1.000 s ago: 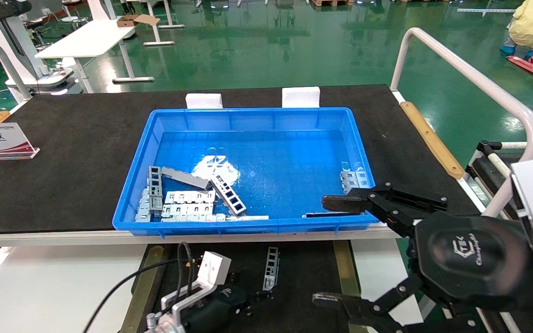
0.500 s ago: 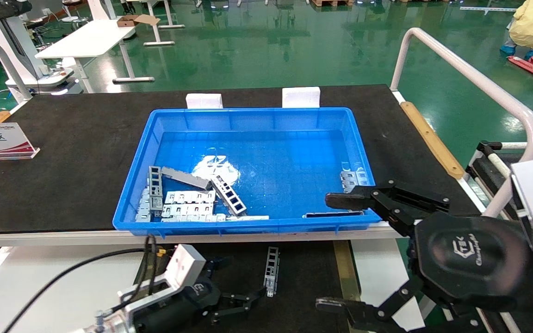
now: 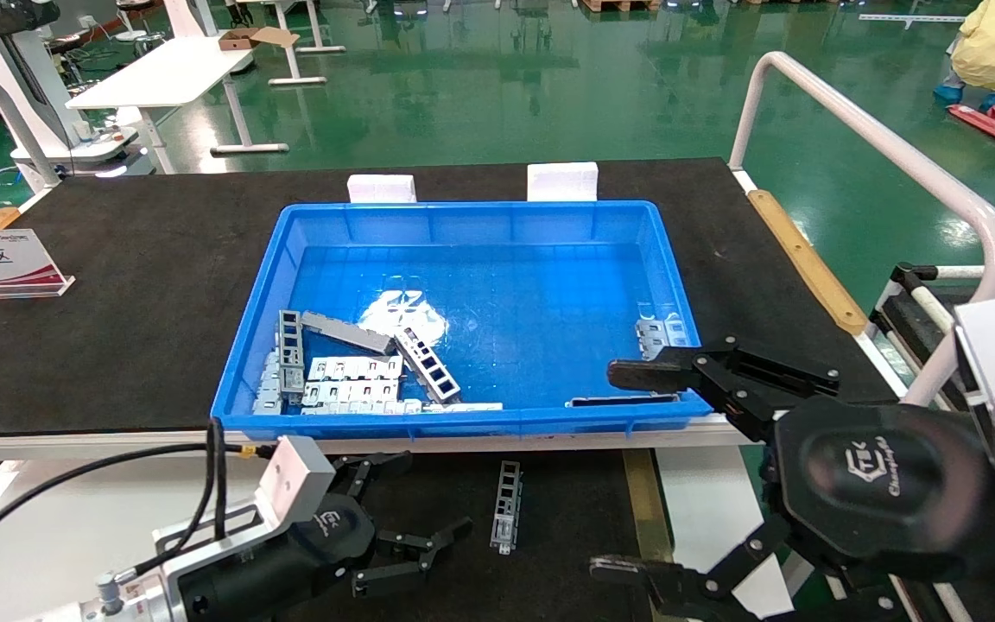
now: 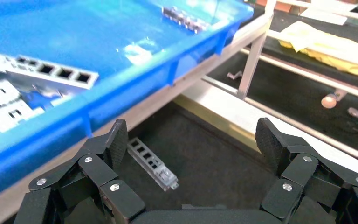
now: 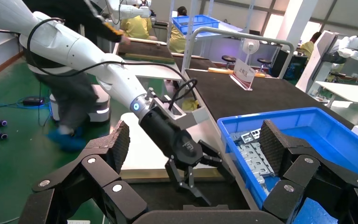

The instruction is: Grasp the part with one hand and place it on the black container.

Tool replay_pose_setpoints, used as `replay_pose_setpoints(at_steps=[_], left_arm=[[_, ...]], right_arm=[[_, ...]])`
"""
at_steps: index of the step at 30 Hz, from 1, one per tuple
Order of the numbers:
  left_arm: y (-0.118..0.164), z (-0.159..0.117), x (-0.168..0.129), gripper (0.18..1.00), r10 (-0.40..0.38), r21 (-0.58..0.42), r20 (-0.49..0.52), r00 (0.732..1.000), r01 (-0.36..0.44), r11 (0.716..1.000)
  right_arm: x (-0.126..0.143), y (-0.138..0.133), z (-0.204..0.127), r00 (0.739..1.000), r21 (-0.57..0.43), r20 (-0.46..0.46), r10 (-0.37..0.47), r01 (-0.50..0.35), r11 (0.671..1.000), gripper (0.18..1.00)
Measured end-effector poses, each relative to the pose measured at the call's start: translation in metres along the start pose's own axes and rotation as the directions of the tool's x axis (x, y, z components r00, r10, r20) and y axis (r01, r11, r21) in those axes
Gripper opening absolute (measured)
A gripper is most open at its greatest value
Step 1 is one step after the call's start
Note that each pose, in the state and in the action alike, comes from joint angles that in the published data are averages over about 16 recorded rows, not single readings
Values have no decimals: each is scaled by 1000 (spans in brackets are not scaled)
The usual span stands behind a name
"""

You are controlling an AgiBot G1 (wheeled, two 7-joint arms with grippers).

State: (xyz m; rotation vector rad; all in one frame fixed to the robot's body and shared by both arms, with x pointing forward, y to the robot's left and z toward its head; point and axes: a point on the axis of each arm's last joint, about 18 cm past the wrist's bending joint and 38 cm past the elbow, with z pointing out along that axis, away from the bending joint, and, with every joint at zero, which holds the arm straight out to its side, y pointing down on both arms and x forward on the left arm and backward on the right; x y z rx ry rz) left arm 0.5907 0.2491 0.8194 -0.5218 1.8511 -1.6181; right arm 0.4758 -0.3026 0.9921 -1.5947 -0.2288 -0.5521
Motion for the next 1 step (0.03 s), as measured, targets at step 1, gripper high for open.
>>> replay_pose_setpoints(at_steps=[1], left_arm=[[-1, -1, 0, 1001, 2, 3, 0, 1000, -2, 1000]], right_arm=[[0, 0, 0, 1000, 0, 0, 0, 0, 1000, 1001]])
